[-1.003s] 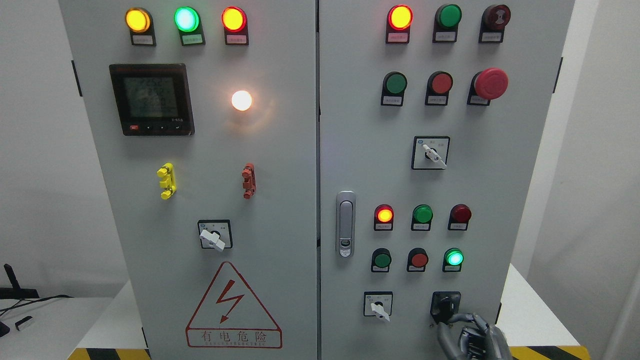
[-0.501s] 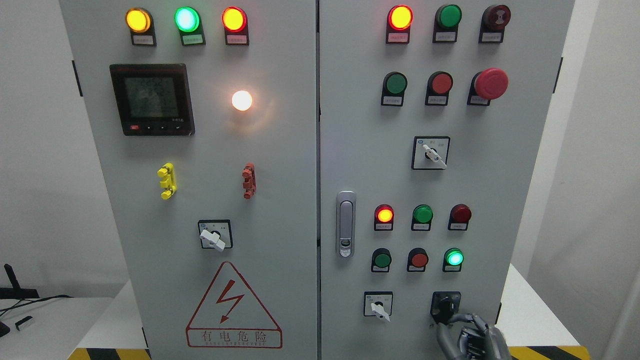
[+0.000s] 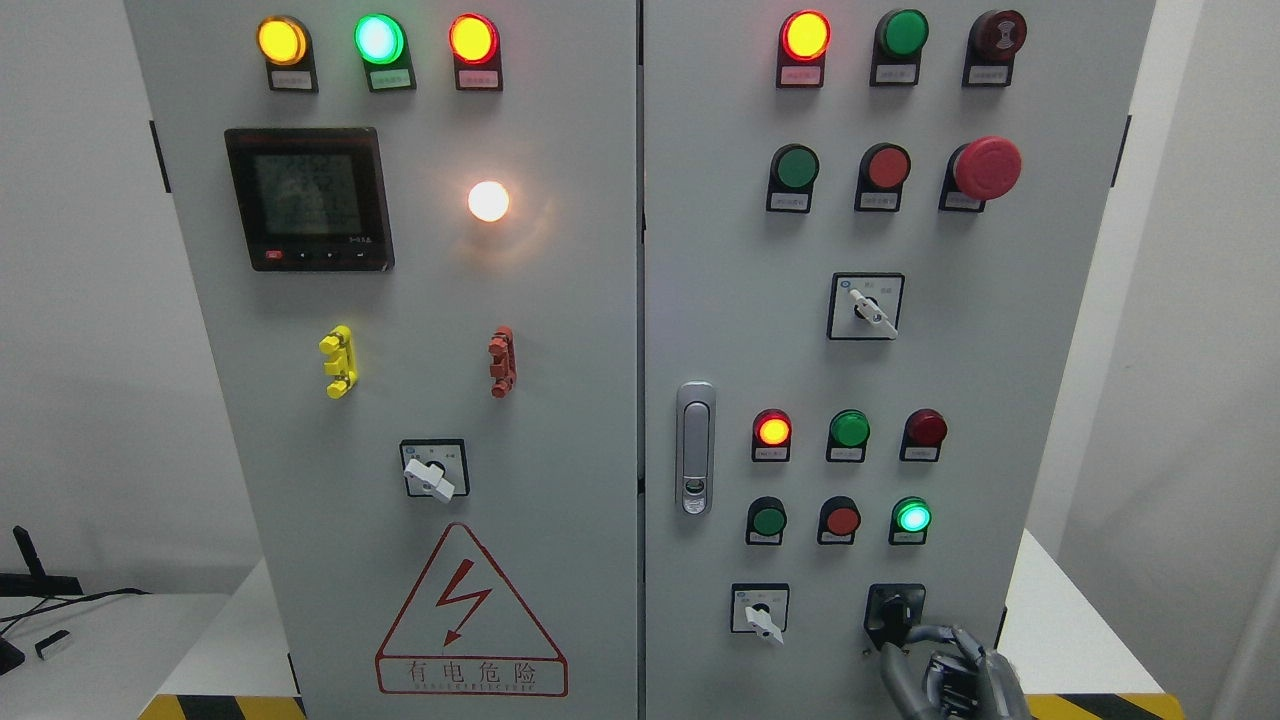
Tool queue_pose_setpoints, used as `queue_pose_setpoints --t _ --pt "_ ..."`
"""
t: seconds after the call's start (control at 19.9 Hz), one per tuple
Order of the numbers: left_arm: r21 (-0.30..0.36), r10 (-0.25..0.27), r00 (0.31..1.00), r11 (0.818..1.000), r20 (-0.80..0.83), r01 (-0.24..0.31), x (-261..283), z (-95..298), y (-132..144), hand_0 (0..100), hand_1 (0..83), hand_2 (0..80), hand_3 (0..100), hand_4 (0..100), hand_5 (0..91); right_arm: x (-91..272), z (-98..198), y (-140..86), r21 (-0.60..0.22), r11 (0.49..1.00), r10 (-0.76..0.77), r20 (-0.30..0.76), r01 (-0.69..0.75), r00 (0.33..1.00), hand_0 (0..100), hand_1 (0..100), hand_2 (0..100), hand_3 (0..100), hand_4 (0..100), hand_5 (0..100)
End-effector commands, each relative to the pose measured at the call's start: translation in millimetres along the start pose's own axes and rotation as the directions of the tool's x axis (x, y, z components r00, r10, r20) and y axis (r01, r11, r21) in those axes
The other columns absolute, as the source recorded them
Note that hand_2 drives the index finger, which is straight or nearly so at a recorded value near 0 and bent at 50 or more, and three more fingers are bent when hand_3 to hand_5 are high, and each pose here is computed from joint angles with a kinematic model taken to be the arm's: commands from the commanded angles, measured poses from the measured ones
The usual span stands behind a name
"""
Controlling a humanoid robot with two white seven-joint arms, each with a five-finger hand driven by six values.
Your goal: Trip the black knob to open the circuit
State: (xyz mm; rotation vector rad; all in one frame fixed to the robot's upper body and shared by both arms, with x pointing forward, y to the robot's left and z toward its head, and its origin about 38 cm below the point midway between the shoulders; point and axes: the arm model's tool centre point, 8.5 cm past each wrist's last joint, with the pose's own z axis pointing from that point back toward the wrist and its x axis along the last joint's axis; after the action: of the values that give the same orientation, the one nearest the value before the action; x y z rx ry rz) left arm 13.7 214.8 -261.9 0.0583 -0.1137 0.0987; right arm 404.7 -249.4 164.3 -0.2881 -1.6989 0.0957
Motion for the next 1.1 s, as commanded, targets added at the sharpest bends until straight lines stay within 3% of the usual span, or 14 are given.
queue_pose_setpoints --t 0.0,0.7,1.05 --pt "0.002 0.004 1.000 1.000 0.001 -0.004 0 0 1 12 38.9 0.0 0 0 0.0 -2 0 -6 -0.025 1.000 -0.010 -0.010 0.010 1.000 44 65 45 100 100 100" --pt "0.002 0.004 1.000 1.000 0.001 -0.004 0 0 1 12 38.9 0.0 0 0 0.0 -4 2 -11 -0.037 0.999 0.001 -0.008 -0.001 1.000 44 65 45 100 100 100" --pt "0.002 0.004 1.000 1.000 0.001 -0.004 0 0 1 12 38.9 0.0 0 0 0.0 -8 5 -26 -0.072 0.997 0.020 -0.006 -0.020 1.000 44 65 45 100 100 100"
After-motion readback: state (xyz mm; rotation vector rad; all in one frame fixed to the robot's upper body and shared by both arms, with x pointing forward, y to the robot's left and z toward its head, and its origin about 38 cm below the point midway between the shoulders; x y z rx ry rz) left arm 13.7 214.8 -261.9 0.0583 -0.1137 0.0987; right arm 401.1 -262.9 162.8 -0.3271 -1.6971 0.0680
